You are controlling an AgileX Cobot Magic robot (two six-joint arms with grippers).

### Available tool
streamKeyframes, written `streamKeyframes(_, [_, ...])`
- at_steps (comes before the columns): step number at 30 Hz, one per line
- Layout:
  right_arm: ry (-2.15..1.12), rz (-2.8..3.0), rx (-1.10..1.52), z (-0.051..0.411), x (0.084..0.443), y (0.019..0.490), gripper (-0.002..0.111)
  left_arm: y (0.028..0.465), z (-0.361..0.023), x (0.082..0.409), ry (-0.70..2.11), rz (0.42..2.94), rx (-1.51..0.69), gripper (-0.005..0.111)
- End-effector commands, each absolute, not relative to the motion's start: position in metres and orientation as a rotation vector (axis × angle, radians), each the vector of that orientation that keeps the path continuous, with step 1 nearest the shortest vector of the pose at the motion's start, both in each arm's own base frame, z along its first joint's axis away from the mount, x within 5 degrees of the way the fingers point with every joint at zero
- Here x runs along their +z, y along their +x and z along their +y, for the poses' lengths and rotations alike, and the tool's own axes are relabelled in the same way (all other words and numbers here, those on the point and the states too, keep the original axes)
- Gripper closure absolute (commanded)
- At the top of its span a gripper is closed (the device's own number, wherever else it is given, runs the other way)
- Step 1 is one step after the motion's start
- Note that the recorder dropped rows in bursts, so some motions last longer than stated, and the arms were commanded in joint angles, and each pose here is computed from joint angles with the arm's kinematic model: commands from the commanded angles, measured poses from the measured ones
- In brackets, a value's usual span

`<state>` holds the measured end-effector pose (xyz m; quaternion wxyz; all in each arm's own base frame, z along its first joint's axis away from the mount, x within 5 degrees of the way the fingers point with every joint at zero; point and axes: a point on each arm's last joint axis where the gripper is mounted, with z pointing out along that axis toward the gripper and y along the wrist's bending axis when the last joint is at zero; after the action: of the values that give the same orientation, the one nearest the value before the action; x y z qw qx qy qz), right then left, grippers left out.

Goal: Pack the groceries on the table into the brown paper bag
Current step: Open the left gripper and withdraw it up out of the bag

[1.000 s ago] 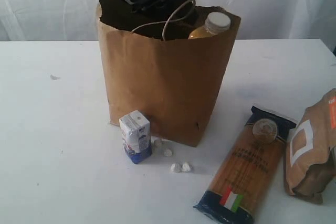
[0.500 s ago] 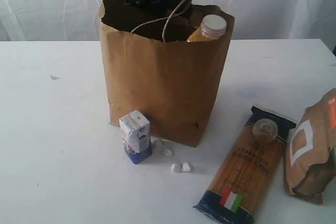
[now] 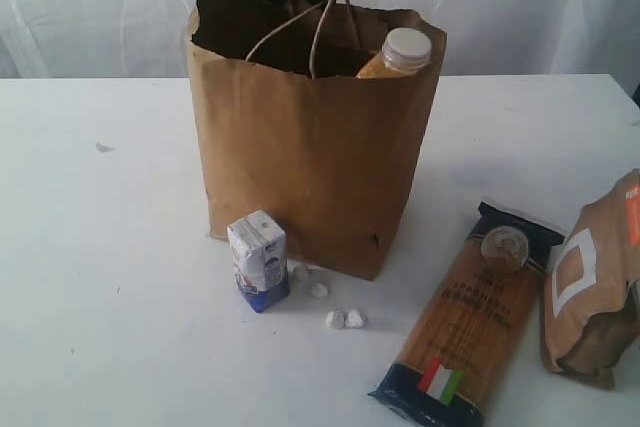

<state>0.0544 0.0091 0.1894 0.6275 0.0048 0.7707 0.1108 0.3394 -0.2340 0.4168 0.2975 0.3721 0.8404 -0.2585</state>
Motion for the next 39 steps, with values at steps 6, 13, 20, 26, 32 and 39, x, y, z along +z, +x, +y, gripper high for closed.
streamKeyframes(6, [0.012,1.755,0.248,0.009,0.189,0.054,0.108,0.327,-0.213,0.433,0.964,2.275,-0.506,0.107])
streamKeyframes(13, [0.012,1.755,0.248,0.009,0.189,0.054,0.108,0.318,-0.197,0.451,0.876,2.265,-0.382,0.107])
streamKeyframes(20, [0.012,1.752,0.249,0.009,0.189,0.054,0.108,0.300,-0.183,0.474,0.849,2.215,-0.350,0.107])
streamKeyframes(26, [0.012,1.752,0.249,0.009,0.189,0.054,0.108,0.284,-0.165,0.490,0.792,2.220,-0.258,0.107])
streamKeyframes(32, [0.012,1.754,0.249,0.009,0.189,0.054,0.108,0.257,-0.140,0.490,0.741,2.207,-0.141,0.107])
streamKeyframes(39, [0.012,1.752,0.249,0.009,0.189,0.054,0.108,0.210,-0.115,0.455,0.677,2.166,-0.183,0.107])
